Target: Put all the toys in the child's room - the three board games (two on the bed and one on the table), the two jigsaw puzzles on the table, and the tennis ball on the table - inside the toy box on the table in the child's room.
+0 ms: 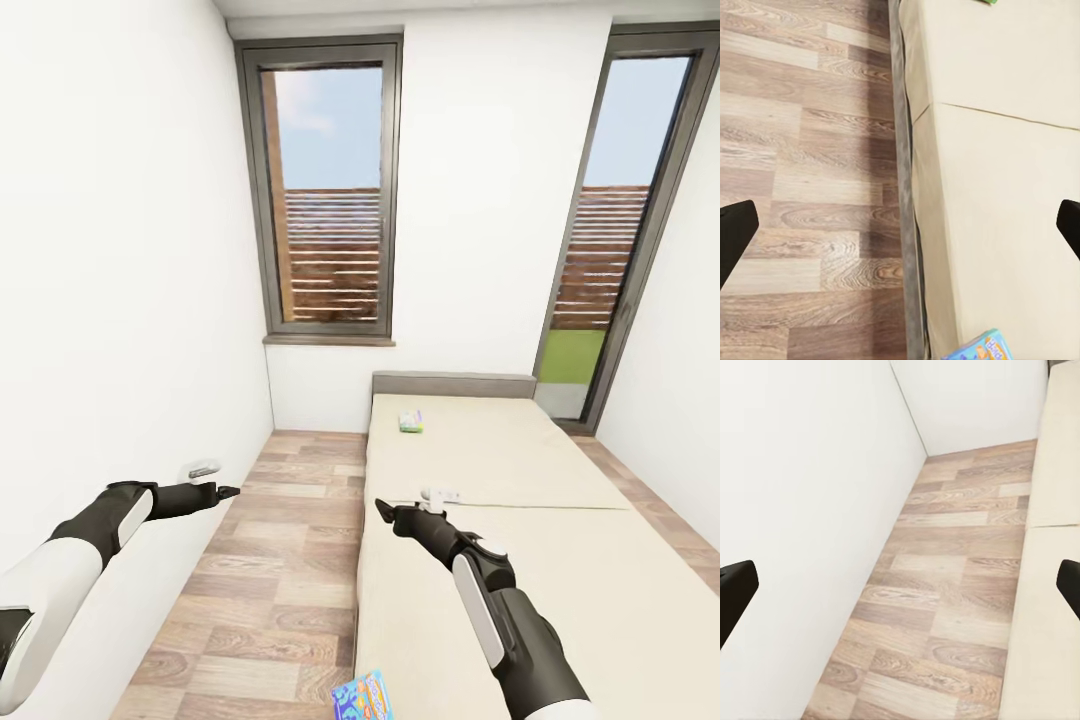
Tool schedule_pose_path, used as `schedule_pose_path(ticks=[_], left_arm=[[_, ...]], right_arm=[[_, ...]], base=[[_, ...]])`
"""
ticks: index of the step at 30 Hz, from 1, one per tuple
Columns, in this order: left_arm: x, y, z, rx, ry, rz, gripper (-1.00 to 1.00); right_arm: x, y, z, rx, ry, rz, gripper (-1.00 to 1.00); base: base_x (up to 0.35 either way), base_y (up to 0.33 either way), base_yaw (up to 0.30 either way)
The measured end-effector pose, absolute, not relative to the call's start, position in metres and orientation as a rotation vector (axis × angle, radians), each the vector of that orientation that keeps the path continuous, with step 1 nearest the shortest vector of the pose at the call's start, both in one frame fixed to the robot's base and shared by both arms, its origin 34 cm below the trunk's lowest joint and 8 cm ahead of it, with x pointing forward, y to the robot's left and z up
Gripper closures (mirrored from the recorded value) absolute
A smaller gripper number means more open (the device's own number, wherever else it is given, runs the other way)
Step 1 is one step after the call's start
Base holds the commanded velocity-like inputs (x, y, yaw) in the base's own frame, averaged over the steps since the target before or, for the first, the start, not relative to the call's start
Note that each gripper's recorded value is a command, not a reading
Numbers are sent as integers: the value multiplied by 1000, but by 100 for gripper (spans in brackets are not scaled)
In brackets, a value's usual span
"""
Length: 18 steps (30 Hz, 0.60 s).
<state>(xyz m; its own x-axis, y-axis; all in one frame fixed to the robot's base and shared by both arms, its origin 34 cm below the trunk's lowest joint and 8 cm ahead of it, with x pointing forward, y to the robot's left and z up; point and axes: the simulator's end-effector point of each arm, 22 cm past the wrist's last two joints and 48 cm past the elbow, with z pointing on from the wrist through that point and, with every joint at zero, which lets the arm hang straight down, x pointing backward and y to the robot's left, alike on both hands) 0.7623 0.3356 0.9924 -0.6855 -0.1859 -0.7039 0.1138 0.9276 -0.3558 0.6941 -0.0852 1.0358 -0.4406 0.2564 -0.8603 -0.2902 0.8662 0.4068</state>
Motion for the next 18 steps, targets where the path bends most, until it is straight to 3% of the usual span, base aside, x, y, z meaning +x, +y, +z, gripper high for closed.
schedule_pose_path(ticks=[18], left_arm=[[768, 336, 976, -50, 2276, -479, -100]], right_arm=[[701, -86, 1022, -15, 1922, 624, -100]], base=[[0, 0, 0]])
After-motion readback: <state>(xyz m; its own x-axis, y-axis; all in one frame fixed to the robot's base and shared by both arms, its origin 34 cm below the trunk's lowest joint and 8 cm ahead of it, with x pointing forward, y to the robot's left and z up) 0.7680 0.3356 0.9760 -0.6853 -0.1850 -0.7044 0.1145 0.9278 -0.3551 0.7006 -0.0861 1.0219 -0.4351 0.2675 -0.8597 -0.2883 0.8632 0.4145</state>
